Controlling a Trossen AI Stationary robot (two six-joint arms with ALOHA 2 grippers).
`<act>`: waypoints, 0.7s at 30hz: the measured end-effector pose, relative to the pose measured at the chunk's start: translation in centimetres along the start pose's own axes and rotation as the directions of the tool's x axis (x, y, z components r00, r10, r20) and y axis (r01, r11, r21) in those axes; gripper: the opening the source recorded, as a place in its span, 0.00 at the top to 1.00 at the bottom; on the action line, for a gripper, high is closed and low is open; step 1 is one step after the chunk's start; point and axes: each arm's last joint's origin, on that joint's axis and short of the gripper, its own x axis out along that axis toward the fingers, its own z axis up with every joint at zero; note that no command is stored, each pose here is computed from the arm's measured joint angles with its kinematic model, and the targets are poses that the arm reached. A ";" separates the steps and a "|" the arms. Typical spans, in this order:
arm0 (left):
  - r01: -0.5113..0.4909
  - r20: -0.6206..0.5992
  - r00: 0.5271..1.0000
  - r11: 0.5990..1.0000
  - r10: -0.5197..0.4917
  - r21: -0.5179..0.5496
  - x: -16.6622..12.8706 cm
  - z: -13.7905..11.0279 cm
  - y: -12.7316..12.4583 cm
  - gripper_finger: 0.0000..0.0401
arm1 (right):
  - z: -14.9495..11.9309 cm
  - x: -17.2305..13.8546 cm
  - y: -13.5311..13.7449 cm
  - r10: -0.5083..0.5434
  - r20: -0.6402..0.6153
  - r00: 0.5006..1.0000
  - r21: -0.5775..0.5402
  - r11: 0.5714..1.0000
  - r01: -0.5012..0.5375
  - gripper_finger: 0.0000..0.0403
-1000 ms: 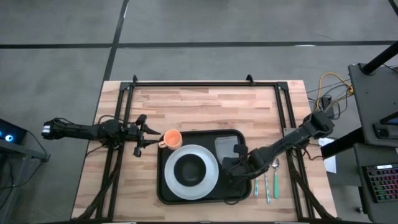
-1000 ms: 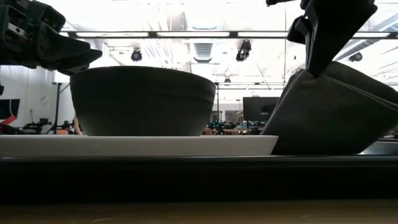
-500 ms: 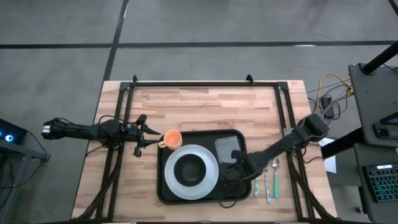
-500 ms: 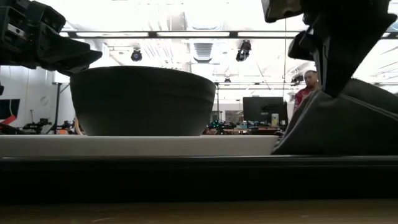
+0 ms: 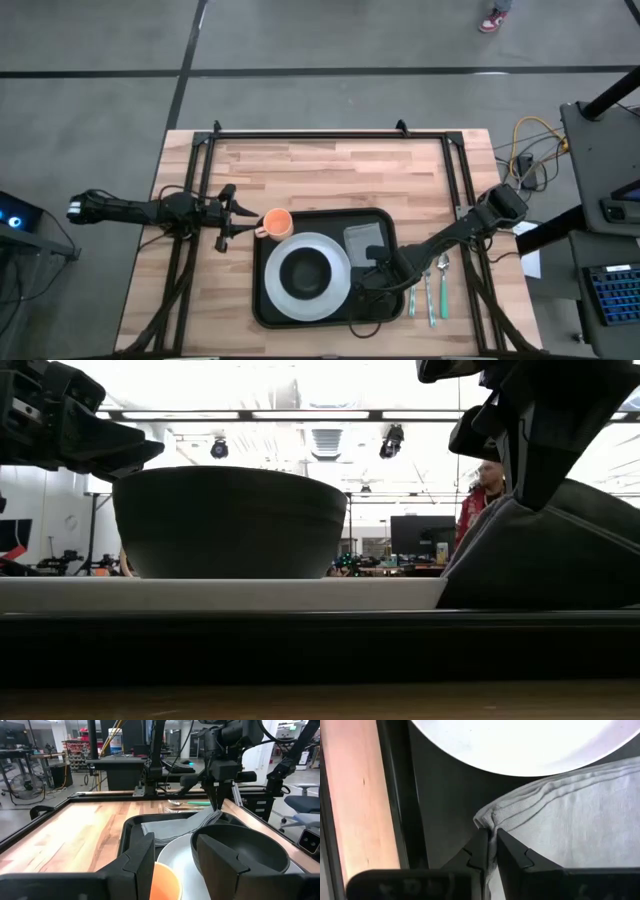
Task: Set up tray
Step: Put the gray napkin on the black serving tray right of the white plate
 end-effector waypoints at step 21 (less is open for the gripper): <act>0.000 -0.005 1.000 1.000 0.000 0.000 0.0 0.0 0.0 0.68 | -0.3 -0.6 -0.3 -0.010 -0.022 1.000 -0.022 1.000 0.010 0.56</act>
